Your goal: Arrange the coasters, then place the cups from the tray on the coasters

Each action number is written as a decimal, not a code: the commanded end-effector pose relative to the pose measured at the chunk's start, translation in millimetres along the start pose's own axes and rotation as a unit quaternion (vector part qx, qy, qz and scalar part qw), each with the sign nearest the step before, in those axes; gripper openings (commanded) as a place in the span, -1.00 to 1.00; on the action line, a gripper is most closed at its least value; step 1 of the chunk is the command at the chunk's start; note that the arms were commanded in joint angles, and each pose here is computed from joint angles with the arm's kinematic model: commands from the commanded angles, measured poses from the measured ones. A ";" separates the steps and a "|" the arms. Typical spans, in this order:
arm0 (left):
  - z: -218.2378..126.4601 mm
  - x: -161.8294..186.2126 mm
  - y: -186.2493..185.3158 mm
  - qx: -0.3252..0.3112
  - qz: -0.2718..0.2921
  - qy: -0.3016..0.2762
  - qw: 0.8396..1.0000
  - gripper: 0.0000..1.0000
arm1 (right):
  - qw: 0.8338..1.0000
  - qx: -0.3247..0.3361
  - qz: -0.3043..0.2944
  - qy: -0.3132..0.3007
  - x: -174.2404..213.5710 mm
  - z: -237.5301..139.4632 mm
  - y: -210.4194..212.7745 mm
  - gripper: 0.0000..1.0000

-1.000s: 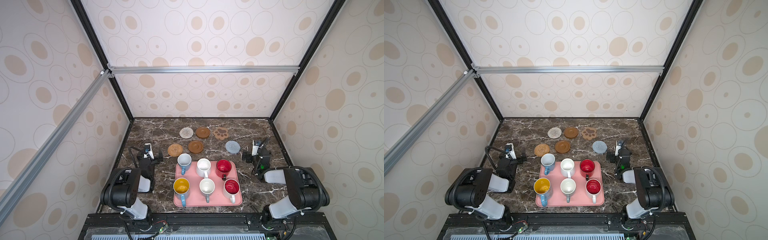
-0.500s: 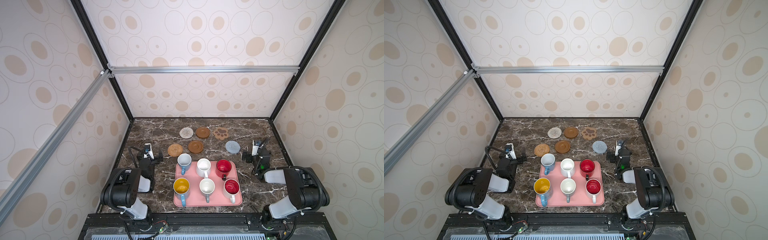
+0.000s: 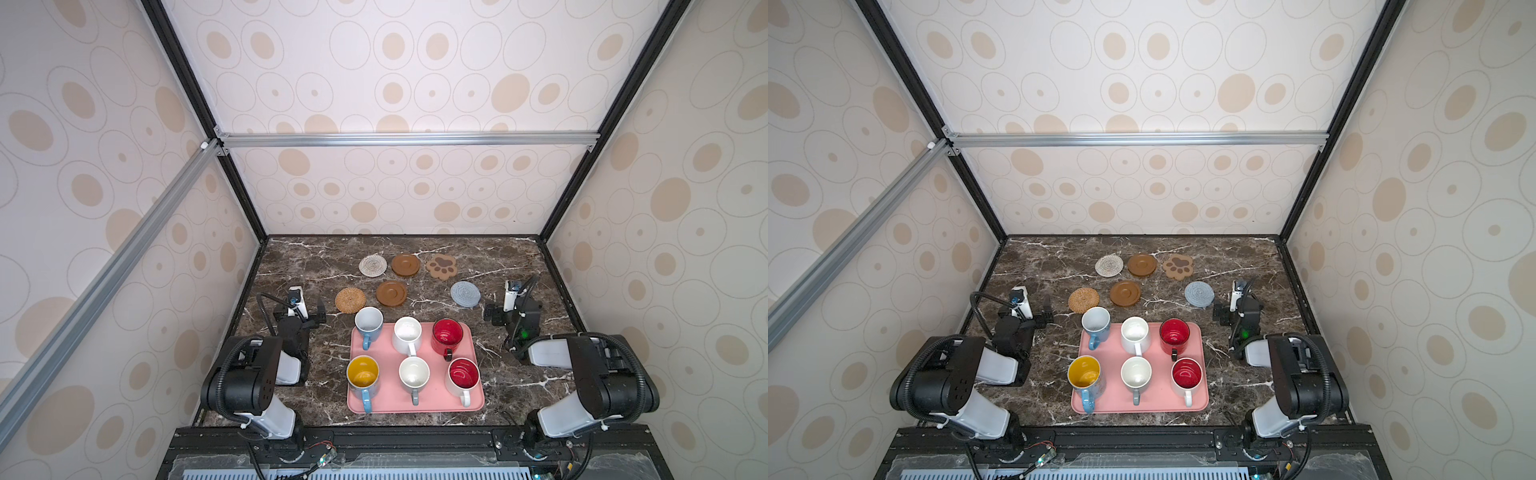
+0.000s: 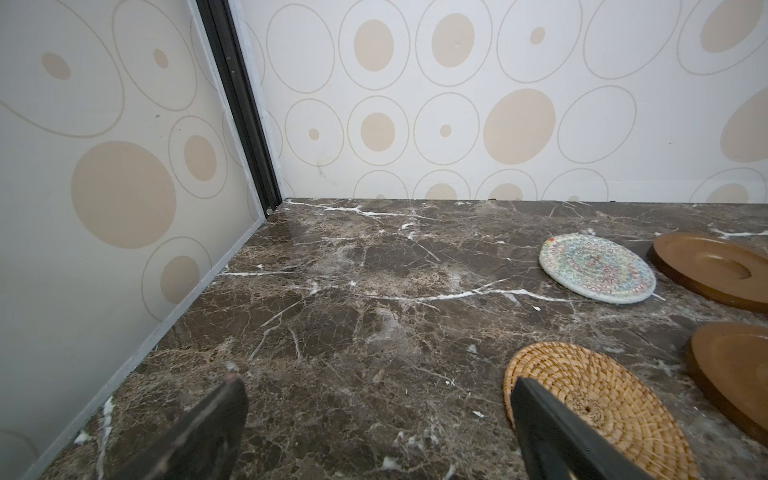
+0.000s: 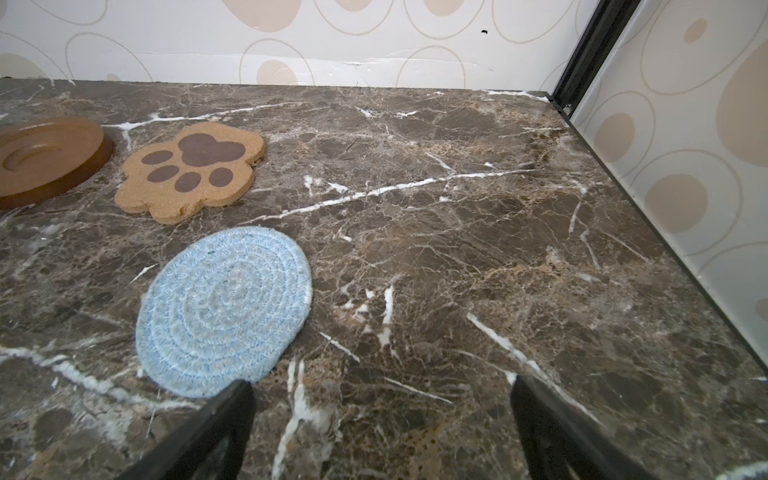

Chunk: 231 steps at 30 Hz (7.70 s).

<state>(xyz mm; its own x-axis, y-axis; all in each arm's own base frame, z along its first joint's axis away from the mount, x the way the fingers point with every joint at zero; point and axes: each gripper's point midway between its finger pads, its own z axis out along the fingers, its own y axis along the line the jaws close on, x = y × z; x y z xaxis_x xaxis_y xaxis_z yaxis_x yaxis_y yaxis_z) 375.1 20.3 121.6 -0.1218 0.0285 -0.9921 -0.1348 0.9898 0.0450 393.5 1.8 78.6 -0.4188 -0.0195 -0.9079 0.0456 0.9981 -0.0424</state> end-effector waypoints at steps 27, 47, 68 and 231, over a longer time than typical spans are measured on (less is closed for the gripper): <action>24.2 -58.1 -56.4 0.100 -0.101 0.154 0.978 1.00 | 0.986 -0.016 0.097 0.135 -58.9 -53.1 5.1 1.00; 50.7 -26.3 -161.9 0.197 -0.204 0.317 0.905 1.00 | 0.929 -0.172 0.169 0.281 -56.5 -112.5 72.4 1.00; 49.5 42.5 -200.1 0.216 -0.209 0.426 0.853 1.00 | 0.920 -0.189 0.174 0.295 -51.3 -120.7 84.8 0.99; 92.1 65.2 -192.0 0.171 -0.154 0.458 0.858 1.00 | 0.913 -0.162 0.178 0.330 -34.2 -133.5 88.9 0.99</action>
<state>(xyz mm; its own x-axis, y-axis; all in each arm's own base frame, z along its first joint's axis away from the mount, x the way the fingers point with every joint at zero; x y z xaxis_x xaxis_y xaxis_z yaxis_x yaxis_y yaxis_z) 501.5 -166.1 50.3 -0.8426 -0.2264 -0.4886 0.0102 0.9004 -0.4349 295.3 98.5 163.7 -0.8833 0.2454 -0.3994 0.0522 0.8982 0.4365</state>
